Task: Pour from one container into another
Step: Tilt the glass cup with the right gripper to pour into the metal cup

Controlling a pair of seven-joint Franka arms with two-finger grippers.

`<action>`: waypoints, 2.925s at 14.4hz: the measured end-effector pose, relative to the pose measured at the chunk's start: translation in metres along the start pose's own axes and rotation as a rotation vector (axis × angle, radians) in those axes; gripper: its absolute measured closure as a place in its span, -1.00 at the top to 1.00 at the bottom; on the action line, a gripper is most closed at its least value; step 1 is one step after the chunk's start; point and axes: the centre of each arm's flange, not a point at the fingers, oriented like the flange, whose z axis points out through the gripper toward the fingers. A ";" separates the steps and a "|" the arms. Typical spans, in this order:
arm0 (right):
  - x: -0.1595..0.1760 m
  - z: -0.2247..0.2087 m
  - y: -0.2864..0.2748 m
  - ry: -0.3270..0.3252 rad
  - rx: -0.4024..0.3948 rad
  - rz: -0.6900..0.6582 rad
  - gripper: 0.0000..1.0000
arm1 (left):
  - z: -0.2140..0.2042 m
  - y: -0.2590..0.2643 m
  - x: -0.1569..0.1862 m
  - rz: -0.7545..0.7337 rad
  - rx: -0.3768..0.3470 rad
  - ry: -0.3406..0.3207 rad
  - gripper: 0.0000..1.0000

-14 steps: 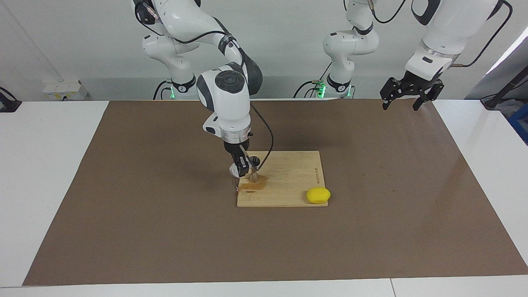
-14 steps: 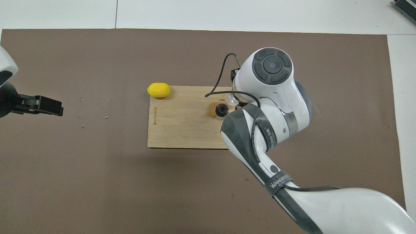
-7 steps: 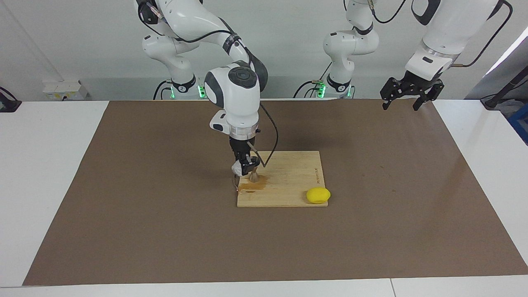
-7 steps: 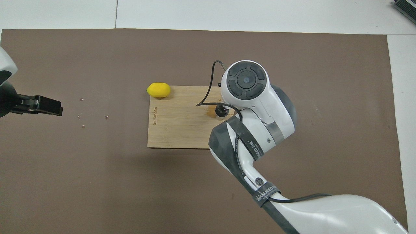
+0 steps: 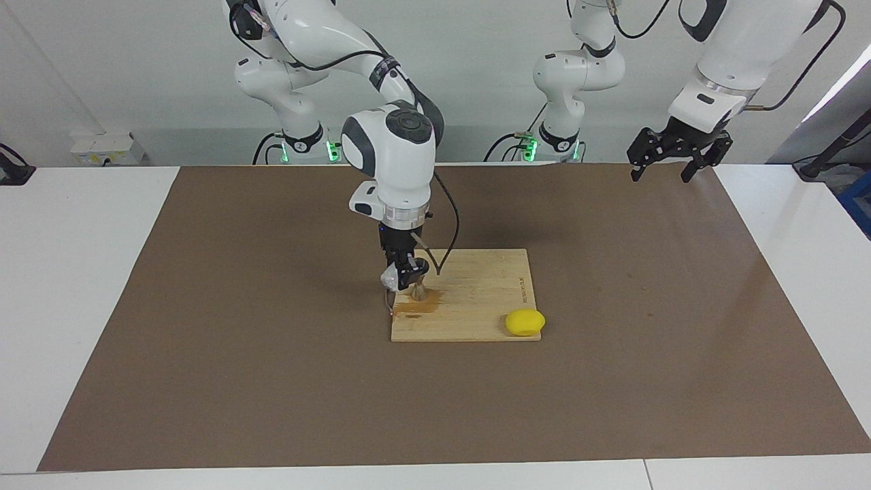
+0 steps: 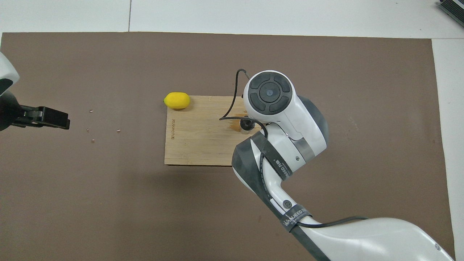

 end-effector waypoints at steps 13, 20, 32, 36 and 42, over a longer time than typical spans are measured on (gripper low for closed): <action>-0.011 0.002 0.008 0.091 -0.003 -0.074 0.01 | 0.000 0.000 0.000 0.000 0.000 0.000 1.00; -0.020 0.000 0.011 0.117 0.002 -0.105 0.01 | 0.000 0.000 0.000 0.000 0.000 0.000 1.00; -0.025 0.000 0.015 0.143 0.002 -0.129 0.01 | 0.000 0.000 0.000 0.000 0.000 0.000 1.00; -0.025 0.000 0.015 0.116 -0.004 -0.112 0.01 | 0.000 0.000 0.000 0.000 0.000 0.000 1.00; -0.022 -0.002 0.014 0.055 -0.010 -0.070 0.01 | 0.000 0.000 0.000 0.000 0.000 0.000 1.00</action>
